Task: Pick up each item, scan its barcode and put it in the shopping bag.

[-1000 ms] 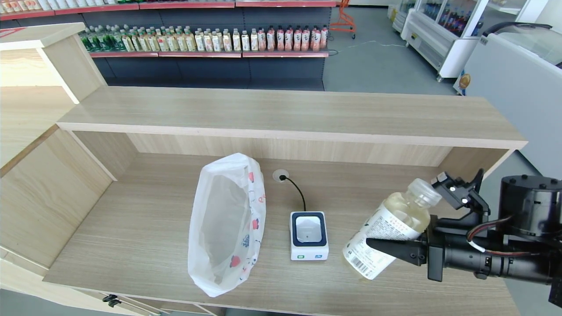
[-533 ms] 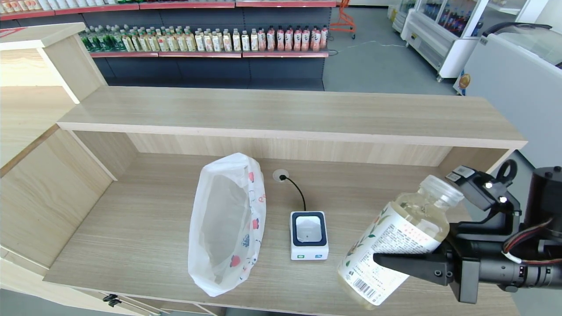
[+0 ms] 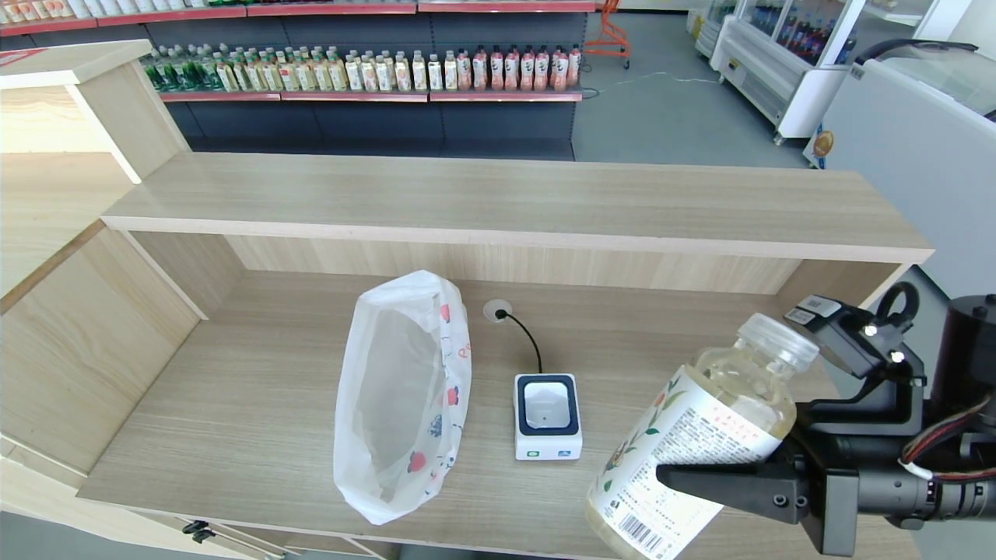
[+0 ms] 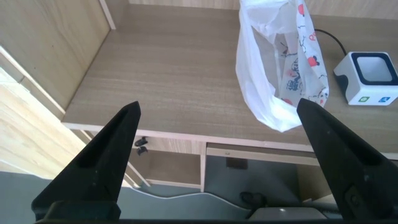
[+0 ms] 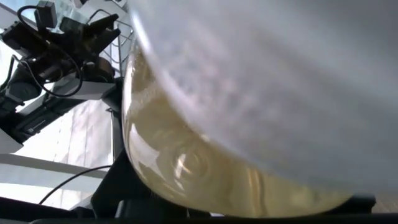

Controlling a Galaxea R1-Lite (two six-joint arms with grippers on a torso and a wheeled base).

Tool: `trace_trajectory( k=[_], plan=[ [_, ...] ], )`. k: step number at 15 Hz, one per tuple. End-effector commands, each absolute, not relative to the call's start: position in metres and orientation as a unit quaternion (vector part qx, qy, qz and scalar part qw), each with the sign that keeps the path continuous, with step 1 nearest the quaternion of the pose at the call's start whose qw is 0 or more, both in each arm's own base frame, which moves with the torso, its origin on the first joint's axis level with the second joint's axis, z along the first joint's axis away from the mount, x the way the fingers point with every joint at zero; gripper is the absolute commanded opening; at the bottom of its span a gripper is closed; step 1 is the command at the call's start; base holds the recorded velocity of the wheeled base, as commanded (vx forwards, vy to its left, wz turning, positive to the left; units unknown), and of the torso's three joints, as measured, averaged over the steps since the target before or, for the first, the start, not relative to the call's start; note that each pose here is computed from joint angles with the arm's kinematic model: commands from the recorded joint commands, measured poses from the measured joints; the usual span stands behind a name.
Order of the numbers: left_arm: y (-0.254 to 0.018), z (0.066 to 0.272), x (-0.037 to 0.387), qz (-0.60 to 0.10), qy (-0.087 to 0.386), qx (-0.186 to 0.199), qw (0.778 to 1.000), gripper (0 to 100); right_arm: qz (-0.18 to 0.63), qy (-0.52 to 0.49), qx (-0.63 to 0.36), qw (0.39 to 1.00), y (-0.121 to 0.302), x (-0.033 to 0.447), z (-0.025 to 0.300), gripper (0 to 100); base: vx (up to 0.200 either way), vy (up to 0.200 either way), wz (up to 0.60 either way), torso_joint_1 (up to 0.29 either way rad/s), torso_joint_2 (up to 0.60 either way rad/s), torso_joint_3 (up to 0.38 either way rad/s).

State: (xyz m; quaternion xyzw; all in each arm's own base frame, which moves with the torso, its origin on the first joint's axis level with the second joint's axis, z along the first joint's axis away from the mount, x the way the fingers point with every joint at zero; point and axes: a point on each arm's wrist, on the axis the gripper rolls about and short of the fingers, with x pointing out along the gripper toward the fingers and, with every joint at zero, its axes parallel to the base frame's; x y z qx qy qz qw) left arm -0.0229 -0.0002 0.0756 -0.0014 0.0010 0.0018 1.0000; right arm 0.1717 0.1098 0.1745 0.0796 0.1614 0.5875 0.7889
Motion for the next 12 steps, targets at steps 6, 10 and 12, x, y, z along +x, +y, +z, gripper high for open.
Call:
trace_trajectory(
  k=[6, 10, 12],
  plan=[
    [-0.0001, 0.0756, -0.0229, 0.002, 0.001, -0.002, 1.000, 100, 0.599, 0.182, 0.079, 0.776, 0.1130, 0.1618, 0.1752, 0, 0.000, 0.000, 0.00, 0.000, 0.00, 0.000],
    [-0.0002, 0.0756, -0.0229, 0.002, 0.001, -0.002, 1.000, 100, 0.596, 0.179, 0.077, 0.779, 0.1116, 0.1602, 0.1777, 0, 0.000, 0.000, 0.00, 0.000, 0.00, 0.000],
    [-0.0002, 0.0756, -0.0229, 0.002, 0.001, -0.002, 1.000, 100, 0.594, 0.176, 0.073, 0.781, 0.1111, 0.1595, 0.1775, 0, 0.000, 0.000, 0.00, 0.000, 0.00, 0.000]
  ],
)
